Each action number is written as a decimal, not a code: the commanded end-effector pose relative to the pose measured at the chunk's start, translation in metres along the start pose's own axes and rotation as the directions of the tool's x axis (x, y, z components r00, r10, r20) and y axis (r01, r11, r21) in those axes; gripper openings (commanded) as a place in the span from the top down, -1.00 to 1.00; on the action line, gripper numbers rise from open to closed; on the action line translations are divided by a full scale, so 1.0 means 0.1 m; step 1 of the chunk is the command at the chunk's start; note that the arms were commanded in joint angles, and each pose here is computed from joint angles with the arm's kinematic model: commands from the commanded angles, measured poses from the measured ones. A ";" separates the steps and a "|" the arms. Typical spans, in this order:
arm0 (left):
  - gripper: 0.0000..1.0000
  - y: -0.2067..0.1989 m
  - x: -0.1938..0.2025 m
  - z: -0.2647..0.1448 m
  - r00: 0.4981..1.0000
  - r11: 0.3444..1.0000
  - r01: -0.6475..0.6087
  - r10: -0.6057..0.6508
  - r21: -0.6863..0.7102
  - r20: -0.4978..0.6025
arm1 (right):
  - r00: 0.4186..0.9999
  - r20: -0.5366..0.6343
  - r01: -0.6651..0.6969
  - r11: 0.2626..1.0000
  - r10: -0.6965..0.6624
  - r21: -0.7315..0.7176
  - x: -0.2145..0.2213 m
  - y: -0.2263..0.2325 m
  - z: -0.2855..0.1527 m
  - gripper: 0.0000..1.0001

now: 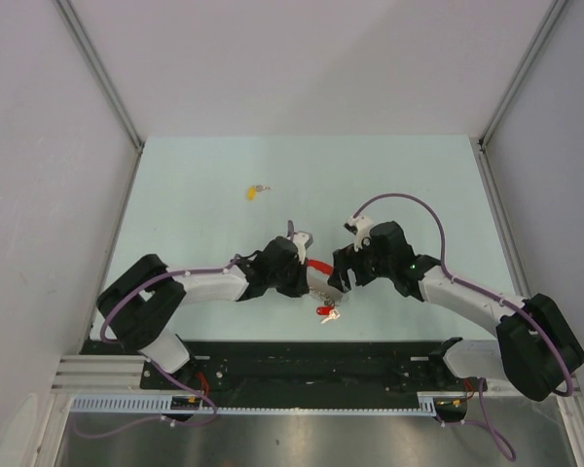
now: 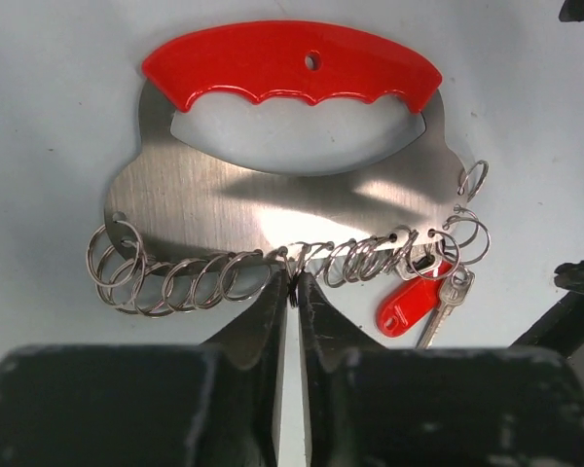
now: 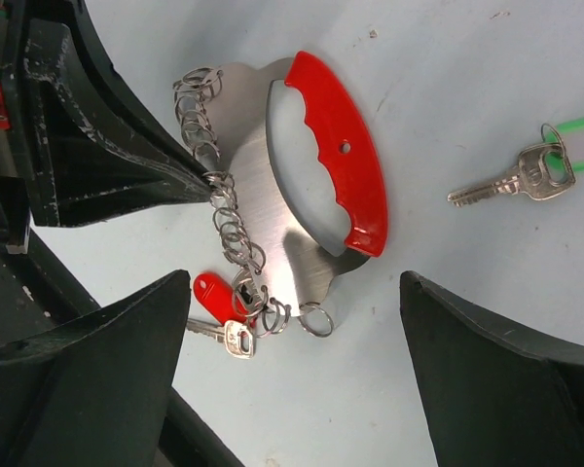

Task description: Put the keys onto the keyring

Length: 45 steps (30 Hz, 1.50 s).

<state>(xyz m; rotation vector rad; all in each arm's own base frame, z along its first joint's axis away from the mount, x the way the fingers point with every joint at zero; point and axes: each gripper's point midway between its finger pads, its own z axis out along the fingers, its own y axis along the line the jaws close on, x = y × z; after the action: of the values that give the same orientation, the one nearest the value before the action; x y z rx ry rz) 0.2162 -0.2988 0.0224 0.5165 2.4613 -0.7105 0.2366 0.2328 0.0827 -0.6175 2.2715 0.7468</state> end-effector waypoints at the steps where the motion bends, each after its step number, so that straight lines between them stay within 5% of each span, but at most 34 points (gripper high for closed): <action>1: 0.84 -0.13 -0.21 -0.11 0.998 1.000 -0.007 0.006 0.027 0.062 | 0.998 0.059 0.023 1.000 -0.022 -0.017 -0.14 0.04 -0.05 -0.83; 10: 0.99 -0.13 -0.55 -0.47 0.967 0.987 -0.160 0.161 -0.017 0.196 | 0.991 0.108 0.093 0.992 -0.083 -0.090 -0.25 0.22 -0.11 -0.83; 19: 0.99 -0.21 -0.89 -0.74 0.862 0.909 -0.413 0.412 -0.060 0.294 | 0.928 0.348 0.198 0.968 -0.134 -0.153 -0.78 0.44 -0.33 -0.80; 37: 0.99 -0.48 -1.20 -1.33 0.640 0.672 -0.738 0.665 0.066 0.385 | 0.848 0.500 0.313 0.927 -0.175 -0.207 -1.05 0.69 -0.70 -0.54; 42: 0.99 -0.56 -1.22 -1.45 0.531 0.548 -0.832 0.742 0.086 0.411 | 0.811 0.539 0.378 0.908 -0.230 -0.181 -1.12 0.71 -0.71 -0.38; 45: 0.99 -0.64 -1.15 -1.50 0.508 0.497 -0.855 0.747 0.146 0.430 | 0.774 0.574 0.440 0.879 -0.268 -0.182 -1.18 0.77 -0.73 -0.19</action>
<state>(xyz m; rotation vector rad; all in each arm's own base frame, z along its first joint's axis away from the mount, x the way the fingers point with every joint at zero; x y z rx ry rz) 0.2397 -0.2783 0.1875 1.3151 1.6882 -0.6221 0.2351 0.2613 0.2142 -0.7746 1.6268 0.9620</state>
